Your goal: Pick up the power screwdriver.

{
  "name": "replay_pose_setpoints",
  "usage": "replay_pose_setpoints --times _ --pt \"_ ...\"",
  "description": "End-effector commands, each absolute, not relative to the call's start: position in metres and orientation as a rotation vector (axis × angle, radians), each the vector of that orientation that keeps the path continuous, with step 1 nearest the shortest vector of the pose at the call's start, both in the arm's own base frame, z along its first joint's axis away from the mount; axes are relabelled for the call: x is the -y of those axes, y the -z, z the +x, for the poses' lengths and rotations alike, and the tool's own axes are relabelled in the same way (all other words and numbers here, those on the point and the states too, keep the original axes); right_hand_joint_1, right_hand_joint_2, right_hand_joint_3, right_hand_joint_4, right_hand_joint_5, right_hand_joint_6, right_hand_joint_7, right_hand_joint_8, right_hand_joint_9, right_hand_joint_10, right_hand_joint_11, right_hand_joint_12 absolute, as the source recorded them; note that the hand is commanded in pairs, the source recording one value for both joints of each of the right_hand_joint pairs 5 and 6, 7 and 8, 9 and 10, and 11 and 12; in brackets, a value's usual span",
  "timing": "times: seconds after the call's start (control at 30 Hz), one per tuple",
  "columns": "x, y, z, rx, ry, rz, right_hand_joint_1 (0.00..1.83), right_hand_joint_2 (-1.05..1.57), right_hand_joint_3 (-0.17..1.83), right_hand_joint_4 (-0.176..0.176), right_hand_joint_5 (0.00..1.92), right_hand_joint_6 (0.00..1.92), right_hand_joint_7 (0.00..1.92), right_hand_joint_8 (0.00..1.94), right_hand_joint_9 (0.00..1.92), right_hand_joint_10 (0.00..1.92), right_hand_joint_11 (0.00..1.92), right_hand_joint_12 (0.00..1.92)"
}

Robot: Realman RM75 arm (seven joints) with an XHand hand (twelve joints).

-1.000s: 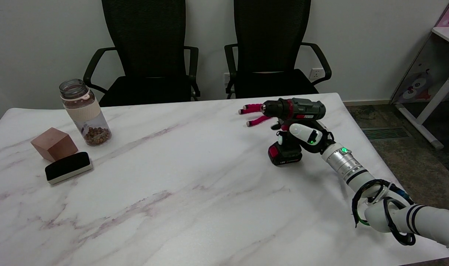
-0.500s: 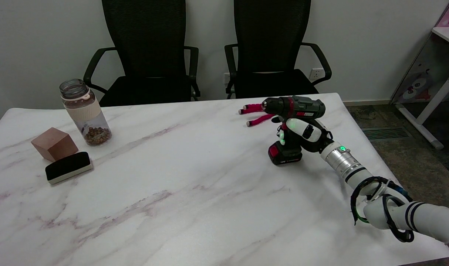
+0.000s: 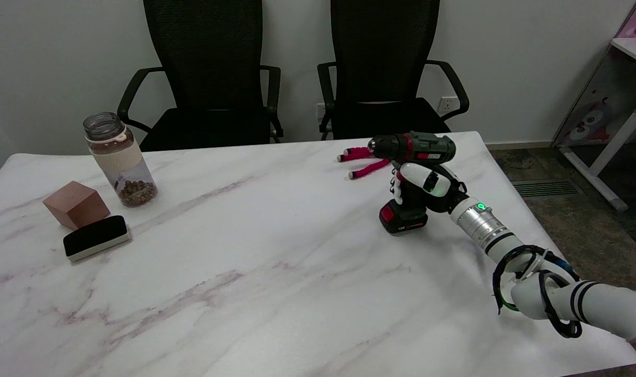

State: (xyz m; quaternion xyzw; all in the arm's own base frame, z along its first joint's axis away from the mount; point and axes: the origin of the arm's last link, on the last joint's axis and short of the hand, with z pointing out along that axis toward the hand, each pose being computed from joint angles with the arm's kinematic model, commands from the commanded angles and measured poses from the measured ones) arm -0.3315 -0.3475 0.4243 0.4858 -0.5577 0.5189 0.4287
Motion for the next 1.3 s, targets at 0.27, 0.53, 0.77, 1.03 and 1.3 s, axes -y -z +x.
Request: replay_pose_setpoints --times 0.27,0.53,0.77,1.03,1.3 --pt "0.362 -0.406 -0.315 1.383 -1.218 1.354 1.0 0.43 0.81 0.176 1.92 1.92 1.92 1.92 1.9 1.9 1.9 1.9" --pt "0.367 -0.399 -0.308 1.393 -1.237 1.379 1.06 0.77 0.93 0.176 1.92 1.92 1.92 1.92 1.92 1.92 1.89 1.89" --pt "0.372 -0.396 -0.301 1.394 -1.251 1.398 1.18 0.91 1.0 0.042 1.81 1.81 1.81 1.81 1.92 1.92 1.85 1.85" --pt "0.375 -0.393 -0.294 1.397 -1.273 1.412 1.25 1.03 1.06 0.049 1.69 1.69 1.69 1.69 1.92 1.92 1.89 1.89" --pt "0.375 -0.393 -0.294 1.396 -1.274 1.41 1.08 -0.3 0.88 0.176 1.55 1.55 1.55 1.55 1.92 1.92 1.92 1.92"
